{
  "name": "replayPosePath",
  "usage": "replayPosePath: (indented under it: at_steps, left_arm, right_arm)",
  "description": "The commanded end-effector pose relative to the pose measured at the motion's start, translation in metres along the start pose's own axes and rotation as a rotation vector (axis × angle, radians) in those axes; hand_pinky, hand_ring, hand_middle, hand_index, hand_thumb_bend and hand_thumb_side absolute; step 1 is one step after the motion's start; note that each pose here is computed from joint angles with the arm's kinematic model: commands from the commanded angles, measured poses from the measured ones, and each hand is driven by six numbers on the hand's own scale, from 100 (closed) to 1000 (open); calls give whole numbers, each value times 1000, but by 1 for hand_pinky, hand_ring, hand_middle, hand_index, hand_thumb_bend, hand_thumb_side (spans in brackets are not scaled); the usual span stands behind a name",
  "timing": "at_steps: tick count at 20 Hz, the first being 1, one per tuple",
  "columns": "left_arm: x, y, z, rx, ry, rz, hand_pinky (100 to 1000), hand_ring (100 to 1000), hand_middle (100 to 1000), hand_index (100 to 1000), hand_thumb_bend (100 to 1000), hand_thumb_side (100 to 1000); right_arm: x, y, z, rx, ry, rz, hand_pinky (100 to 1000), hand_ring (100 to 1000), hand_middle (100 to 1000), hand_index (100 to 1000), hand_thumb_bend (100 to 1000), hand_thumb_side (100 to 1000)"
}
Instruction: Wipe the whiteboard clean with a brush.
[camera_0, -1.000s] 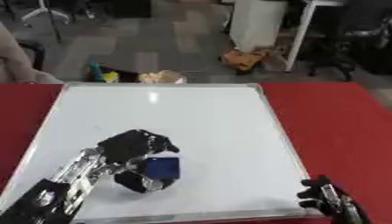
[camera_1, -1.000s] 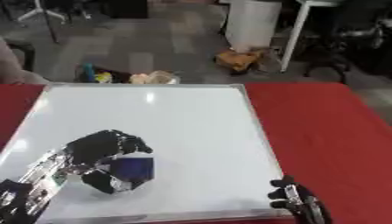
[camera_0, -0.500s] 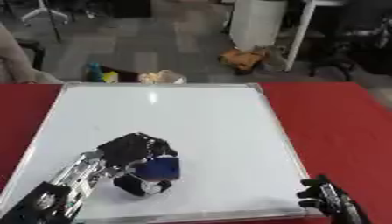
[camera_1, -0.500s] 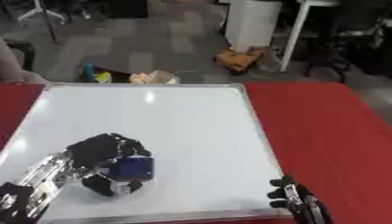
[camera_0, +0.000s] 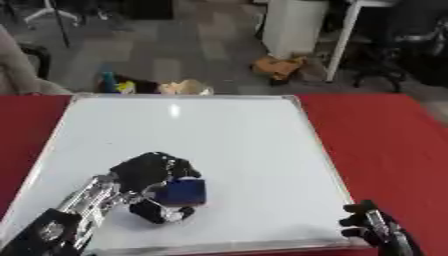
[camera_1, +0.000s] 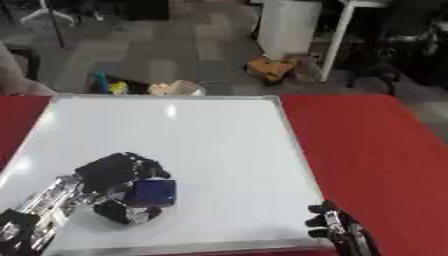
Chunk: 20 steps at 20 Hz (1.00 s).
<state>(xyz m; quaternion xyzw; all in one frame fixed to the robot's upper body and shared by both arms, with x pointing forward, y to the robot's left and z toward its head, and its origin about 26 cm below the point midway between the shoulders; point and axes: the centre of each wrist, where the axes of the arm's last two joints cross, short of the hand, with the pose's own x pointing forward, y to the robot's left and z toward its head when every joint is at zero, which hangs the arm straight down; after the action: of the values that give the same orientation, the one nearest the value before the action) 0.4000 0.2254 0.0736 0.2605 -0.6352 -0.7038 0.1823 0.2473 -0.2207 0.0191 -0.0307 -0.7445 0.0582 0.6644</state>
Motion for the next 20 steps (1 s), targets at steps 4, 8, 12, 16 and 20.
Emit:
replayPosePath:
  at_steps: [4,8,12,16,20]
  left_arm:
    - [-3,6,-3,4,-4,-24,600,633,698,871,306,767]
    - [-3,4,-2,0,-2,-22,595,625,695,872,286,735]
    - [-3,4,-2,-2,-1,-20,595,623,695,871,284,717]
    - [-3,6,-2,5,3,-24,597,626,695,870,293,707]
    - [-4,6,-2,6,7,-26,604,641,698,870,304,711]
  right_arm:
    - [6,-1,-2,4,-20,-4,599,633,475,679,100,882]
    - [5,-1,-2,4,-20,-4,599,633,475,679,100,883]
    - [5,-1,-2,3,-19,-5,599,633,475,679,100,883]
    - [5,-1,-2,3,-19,-5,599,633,475,679,100,883]
    - [5,-1,-2,4,-19,-5,599,633,475,679,100,883]
